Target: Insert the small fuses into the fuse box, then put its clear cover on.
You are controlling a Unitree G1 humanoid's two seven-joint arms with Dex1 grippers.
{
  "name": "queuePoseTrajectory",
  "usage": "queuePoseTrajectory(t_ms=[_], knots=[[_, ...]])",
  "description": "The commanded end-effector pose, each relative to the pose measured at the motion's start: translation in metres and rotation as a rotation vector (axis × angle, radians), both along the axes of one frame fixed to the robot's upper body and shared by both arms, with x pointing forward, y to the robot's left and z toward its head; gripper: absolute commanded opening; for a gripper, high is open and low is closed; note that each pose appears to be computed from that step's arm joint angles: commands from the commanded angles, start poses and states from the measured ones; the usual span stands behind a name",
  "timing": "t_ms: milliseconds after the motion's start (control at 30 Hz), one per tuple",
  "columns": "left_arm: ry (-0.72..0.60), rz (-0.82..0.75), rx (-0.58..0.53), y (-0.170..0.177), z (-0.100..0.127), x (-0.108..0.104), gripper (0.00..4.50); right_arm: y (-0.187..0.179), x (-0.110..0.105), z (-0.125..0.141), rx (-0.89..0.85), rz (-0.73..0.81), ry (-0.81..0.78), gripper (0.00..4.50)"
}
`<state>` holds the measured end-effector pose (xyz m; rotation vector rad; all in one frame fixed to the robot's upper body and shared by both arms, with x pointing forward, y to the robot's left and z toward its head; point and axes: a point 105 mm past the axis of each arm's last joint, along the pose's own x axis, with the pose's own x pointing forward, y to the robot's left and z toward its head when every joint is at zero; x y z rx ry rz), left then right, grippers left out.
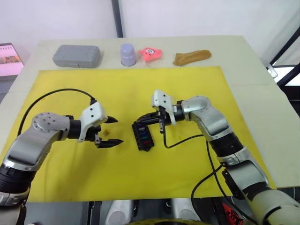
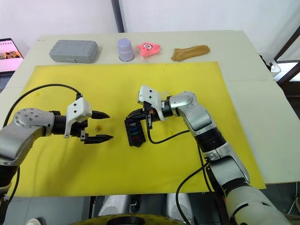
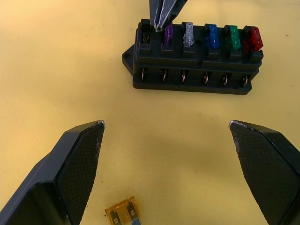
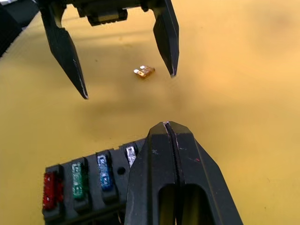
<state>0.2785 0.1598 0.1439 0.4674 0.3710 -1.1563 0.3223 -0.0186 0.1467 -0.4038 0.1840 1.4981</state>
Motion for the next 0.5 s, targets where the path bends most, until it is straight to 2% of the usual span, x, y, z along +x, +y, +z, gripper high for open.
queuePoseTrajectory(t_ms=[33,200,500], knots=[[-0.034,-0.013,0.004,-0.003,0.007,0.000,4.50,0.001,-0.008,-0.019,-0.093,0.062,-0.029,0.02],[-0.036,-0.014,0.004,-0.003,0.007,0.001,4.50,-0.005,-0.009,-0.051,-0.226,0.069,-0.038,0.02],[-0.037,-0.013,0.002,-0.004,0.008,0.001,4.50,-0.011,0.012,-0.059,-0.322,-0.027,-0.068,0.02]])
